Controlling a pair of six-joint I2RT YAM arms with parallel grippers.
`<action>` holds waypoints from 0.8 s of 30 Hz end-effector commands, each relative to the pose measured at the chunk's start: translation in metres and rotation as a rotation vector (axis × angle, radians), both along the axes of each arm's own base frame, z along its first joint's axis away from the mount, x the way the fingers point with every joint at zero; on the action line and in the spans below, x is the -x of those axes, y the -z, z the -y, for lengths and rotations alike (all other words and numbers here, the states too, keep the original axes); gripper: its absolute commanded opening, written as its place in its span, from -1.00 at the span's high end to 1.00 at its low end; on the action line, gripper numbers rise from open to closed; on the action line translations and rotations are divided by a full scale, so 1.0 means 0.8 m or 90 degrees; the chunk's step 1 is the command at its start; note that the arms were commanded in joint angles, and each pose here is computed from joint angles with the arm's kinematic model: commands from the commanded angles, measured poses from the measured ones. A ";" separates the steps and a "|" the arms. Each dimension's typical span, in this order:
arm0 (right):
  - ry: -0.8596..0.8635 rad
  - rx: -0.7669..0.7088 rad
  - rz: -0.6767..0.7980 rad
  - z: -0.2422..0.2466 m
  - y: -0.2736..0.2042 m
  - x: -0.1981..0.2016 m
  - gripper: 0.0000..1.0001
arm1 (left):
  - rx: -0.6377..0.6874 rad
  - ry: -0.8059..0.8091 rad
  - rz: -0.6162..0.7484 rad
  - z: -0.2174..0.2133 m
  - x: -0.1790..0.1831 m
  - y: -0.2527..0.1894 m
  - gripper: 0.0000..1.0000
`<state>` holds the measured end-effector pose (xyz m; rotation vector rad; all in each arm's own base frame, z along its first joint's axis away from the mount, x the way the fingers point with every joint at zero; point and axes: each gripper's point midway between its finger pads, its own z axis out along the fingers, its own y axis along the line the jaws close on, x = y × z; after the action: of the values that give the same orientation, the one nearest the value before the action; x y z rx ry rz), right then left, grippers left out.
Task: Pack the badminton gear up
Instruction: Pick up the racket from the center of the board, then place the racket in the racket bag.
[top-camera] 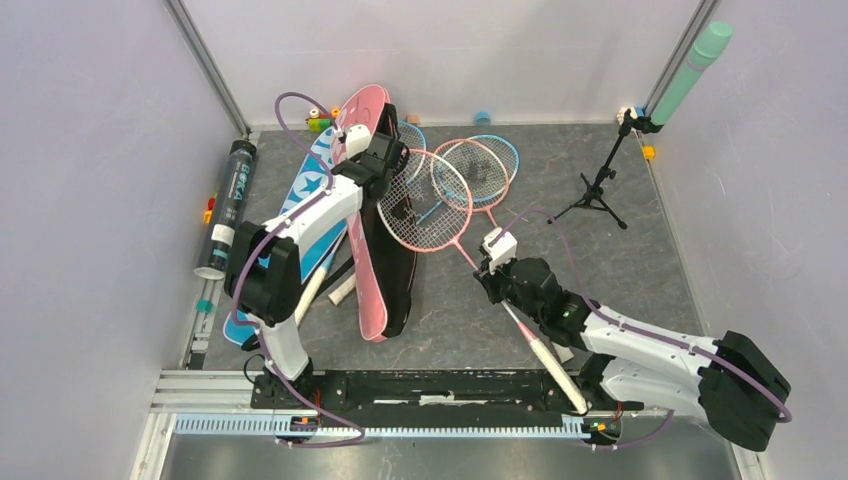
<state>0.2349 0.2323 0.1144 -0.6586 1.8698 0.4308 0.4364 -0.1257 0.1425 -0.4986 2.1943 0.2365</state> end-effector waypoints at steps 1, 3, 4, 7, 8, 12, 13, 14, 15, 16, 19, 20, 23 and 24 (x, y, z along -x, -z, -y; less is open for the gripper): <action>-0.013 0.030 0.016 -0.007 0.001 -0.006 1.00 | 0.041 0.001 0.025 0.014 -0.010 -0.021 0.96; -0.001 0.055 -0.010 -0.012 0.014 -0.010 1.00 | 0.053 0.012 0.030 0.017 -0.004 -0.024 0.96; 0.005 0.067 -0.023 -0.015 0.020 -0.013 1.00 | 0.059 0.024 0.034 0.020 0.000 -0.027 0.96; 0.003 0.071 -0.054 -0.037 0.033 -0.017 1.00 | 0.084 0.096 0.042 0.045 0.014 -0.027 0.96; -0.005 0.060 -0.059 -0.049 0.031 -0.020 1.00 | 0.097 0.126 0.039 0.056 0.022 -0.025 0.96; 0.002 0.004 -0.072 -0.088 0.016 -0.041 1.00 | 0.128 0.226 0.007 0.104 0.065 -0.007 0.96; 0.006 -0.011 -0.076 -0.097 0.013 -0.046 1.00 | 0.132 0.248 0.004 0.116 0.077 -0.005 0.96; 0.008 -0.023 -0.081 -0.106 0.012 -0.051 1.00 | 0.139 0.277 0.006 0.133 0.090 -0.004 0.95; 0.014 -0.039 -0.088 -0.116 0.009 -0.056 1.00 | 0.153 0.311 0.008 0.153 0.106 -0.004 0.96; 0.020 -0.052 -0.092 -0.125 0.005 -0.063 1.00 | 0.169 0.343 0.006 0.171 0.120 -0.005 0.96; 0.039 -0.089 -0.097 -0.142 -0.015 -0.086 1.00 | 0.221 0.409 -0.002 0.213 0.163 -0.008 0.96; 0.048 -0.103 -0.097 -0.145 -0.023 -0.094 1.00 | 0.238 0.409 -0.005 0.218 0.173 -0.008 0.96; 0.072 -0.141 -0.086 -0.138 -0.046 -0.118 1.00 | 0.292 0.422 0.002 0.226 0.191 -0.008 0.96; 0.074 -0.154 -0.086 -0.135 -0.053 -0.126 1.00 | 0.310 0.435 0.006 0.230 0.195 -0.010 0.95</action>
<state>0.3022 0.3140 0.0842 -0.5039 2.1067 0.4363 0.2929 -0.2702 0.1110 0.0403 2.3652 -0.3198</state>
